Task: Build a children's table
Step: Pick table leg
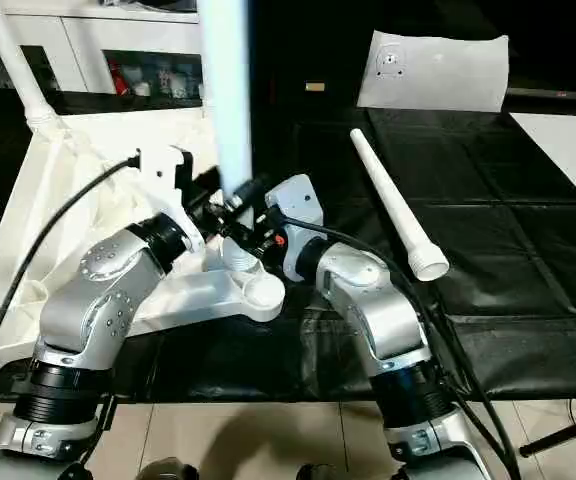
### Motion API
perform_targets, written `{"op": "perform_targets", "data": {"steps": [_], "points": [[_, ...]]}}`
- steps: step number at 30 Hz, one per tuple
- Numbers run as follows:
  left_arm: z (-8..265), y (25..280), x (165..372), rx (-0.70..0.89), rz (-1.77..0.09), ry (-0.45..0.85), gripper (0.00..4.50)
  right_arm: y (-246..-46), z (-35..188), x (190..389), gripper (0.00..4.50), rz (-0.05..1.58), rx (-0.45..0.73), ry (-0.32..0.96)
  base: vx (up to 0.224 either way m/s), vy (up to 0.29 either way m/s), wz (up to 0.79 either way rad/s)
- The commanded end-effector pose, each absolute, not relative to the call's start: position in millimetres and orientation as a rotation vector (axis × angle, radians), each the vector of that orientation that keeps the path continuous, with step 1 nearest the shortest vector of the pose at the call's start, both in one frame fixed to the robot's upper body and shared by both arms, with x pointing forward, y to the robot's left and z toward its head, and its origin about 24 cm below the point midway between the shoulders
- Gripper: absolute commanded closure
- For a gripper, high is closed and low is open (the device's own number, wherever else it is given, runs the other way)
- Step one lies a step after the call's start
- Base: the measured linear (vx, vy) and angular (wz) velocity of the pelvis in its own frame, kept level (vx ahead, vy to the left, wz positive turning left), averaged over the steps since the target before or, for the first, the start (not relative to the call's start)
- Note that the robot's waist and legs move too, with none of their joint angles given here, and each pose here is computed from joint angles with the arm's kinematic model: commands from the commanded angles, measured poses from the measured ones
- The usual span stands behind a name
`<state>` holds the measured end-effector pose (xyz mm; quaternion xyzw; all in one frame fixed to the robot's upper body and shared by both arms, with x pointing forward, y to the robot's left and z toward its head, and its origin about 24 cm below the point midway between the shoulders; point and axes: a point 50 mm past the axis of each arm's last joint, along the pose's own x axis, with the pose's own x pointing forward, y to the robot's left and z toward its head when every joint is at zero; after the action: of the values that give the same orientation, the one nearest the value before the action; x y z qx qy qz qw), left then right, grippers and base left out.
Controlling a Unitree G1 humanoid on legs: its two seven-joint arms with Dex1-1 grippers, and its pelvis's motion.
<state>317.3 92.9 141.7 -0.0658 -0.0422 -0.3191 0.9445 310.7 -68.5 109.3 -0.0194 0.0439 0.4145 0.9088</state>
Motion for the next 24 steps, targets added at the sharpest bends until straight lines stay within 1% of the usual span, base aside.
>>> {"op": "perform_targets", "data": {"steps": [1,3,4,6,13,21,22,24], "points": [[141.8,93.8,319.0,-0.136,-0.632,-0.087,2.25,-67.2,121.1,312.2,2.69,0.860,-0.050,0.040,0.000,0.000,0.00],[142.1,93.8,319.4,-0.144,-0.622,-0.090,2.27,-67.1,122.2,313.1,2.69,0.856,-0.050,0.034,0.000,0.000,0.00],[142.6,93.6,319.9,-0.147,-0.618,-0.094,2.46,-67.3,123.2,314.2,2.69,0.851,-0.050,0.029,0.000,0.000,0.00],[143.2,93.3,320.4,-0.150,-0.618,-0.096,2.56,-67.6,124.2,315.2,2.69,0.845,-0.051,0.025,0.000,0.000,0.00],[150.2,94.2,323.5,-0.167,-0.628,-0.110,2.62,-70.1,128.5,320.4,2.69,0.807,-0.050,0.009,0.000,0.000,0.00],[155.3,96.9,326.4,-0.155,-0.622,-0.109,2.62,-72.9,130.4,324.0,2.69,0.779,-0.002,0.007,0.000,0.000,0.00],[156.0,97.3,326.6,-0.149,-0.626,-0.109,2.62,-72.7,130.5,323.9,2.69,0.784,0.024,0.011,0.000,0.000,0.00],[156.3,97.4,326.3,-0.147,-0.638,-0.105,2.62,-72.9,130.8,323.6,1.99,0.788,0.041,0.011,0.000,0.000,0.00]]}}
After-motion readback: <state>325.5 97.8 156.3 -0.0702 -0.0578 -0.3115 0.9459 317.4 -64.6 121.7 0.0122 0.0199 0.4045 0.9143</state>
